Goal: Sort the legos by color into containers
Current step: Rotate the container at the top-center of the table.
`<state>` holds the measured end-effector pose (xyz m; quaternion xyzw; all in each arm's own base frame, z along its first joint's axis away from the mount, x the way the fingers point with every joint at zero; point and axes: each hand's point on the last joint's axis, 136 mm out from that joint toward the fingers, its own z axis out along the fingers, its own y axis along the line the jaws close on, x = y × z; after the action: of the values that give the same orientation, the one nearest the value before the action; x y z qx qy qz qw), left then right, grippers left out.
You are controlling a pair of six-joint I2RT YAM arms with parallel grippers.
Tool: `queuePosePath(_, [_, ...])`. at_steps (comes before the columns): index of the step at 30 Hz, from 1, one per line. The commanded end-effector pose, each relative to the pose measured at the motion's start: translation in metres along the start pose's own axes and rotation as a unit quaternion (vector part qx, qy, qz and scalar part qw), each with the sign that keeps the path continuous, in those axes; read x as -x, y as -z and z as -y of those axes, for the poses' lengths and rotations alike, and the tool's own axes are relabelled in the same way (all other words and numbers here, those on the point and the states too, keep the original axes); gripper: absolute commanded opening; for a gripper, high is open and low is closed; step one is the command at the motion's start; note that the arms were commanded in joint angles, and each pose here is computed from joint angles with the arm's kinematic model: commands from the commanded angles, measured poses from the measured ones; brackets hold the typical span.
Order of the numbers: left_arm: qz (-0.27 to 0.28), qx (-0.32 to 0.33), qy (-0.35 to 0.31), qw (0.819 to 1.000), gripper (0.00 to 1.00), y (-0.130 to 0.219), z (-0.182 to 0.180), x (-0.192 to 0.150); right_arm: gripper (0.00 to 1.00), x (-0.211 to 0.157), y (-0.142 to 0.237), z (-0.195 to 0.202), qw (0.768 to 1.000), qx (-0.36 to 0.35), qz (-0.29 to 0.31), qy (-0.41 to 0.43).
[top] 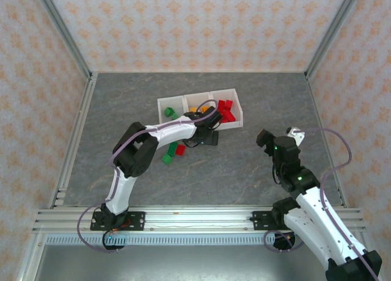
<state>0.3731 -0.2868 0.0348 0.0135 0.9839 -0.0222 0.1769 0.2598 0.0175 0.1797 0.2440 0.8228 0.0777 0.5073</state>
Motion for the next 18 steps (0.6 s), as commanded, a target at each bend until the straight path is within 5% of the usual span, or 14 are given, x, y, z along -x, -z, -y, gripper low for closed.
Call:
queuePosePath(1, [-0.002, 0.039, -0.02, 0.999, 0.99, -0.005, -0.016, 0.007, 1.0, 0.004, 0.0, 0.0, 1.0, 0.001, 0.011, 0.001])
queuePosePath(10, [-0.009, 0.032, -0.024, 0.999, 0.98, -0.012, -0.036, 0.023, 1.0, 0.004, 0.0, 0.0, 1.0, -0.001, 0.013, 0.001])
queuePosePath(18, [-0.024, -0.004, -0.045, 0.999, 0.92, -0.011, -0.014, 0.006, 1.0, 0.004, 0.0, 0.0, 1.0, -0.001, 0.013, 0.0])
